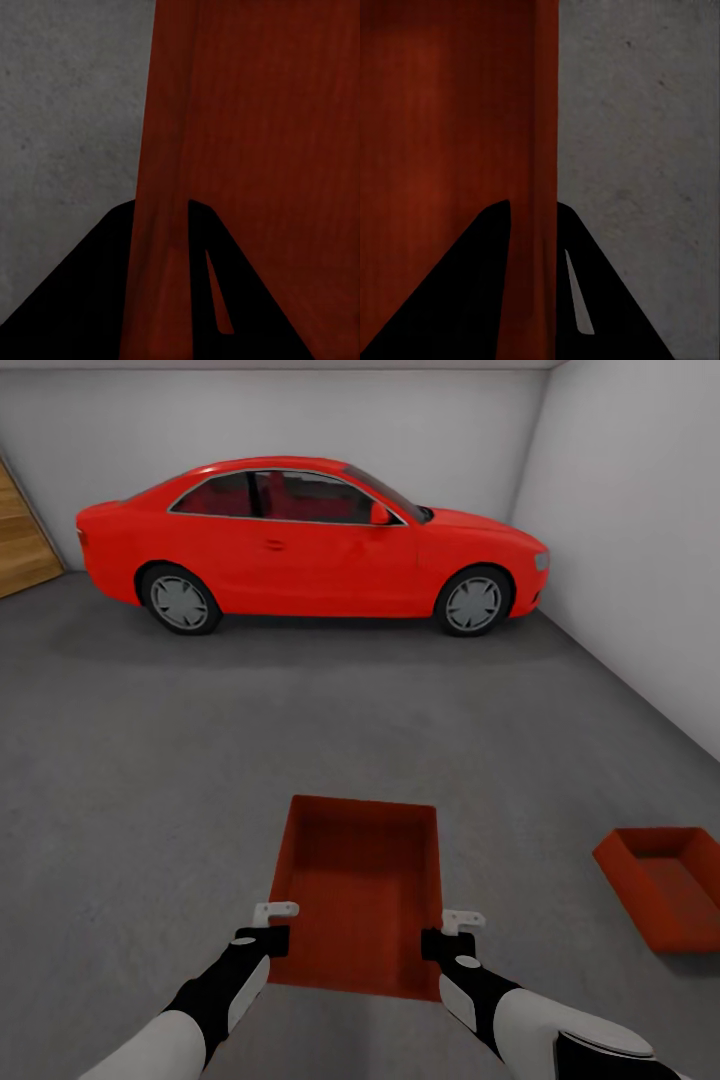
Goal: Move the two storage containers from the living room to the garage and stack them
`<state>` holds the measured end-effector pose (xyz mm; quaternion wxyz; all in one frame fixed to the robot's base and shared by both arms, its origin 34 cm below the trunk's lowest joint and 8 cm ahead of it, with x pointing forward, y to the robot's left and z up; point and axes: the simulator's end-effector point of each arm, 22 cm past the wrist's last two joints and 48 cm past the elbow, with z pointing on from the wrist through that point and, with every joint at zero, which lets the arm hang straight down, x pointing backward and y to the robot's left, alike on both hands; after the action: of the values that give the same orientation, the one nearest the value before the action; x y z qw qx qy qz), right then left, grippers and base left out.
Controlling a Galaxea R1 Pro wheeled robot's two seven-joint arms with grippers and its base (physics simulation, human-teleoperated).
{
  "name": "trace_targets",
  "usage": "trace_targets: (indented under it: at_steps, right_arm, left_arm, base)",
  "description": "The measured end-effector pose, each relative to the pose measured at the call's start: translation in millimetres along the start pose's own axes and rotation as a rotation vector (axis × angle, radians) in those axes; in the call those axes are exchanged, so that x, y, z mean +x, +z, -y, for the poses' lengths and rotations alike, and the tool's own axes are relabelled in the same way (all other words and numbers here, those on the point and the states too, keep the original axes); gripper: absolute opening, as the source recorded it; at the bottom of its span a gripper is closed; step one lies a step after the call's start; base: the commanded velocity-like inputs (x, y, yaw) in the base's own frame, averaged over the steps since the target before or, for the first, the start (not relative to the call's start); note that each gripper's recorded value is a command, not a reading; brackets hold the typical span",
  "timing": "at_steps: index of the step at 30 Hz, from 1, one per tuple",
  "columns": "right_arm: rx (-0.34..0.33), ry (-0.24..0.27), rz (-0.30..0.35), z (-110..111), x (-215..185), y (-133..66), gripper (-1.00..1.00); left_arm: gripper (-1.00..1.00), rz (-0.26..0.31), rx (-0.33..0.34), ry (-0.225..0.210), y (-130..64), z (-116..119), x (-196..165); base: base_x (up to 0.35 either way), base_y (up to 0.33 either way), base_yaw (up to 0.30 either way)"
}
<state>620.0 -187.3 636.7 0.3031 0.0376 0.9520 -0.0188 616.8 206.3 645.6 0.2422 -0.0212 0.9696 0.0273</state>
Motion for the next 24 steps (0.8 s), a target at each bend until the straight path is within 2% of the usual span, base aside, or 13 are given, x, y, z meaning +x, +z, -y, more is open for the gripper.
trace_targets:
  at_steps: [24]
  right_arm:
    - [0.0,0.0,0.0,0.0,0.0,0.0,-1.0]
  left_arm:
    - [-1.0,0.0,0.0,0.0,0.0,0.0,-0.1]
  base:
    - [0.322,0.0,0.0]
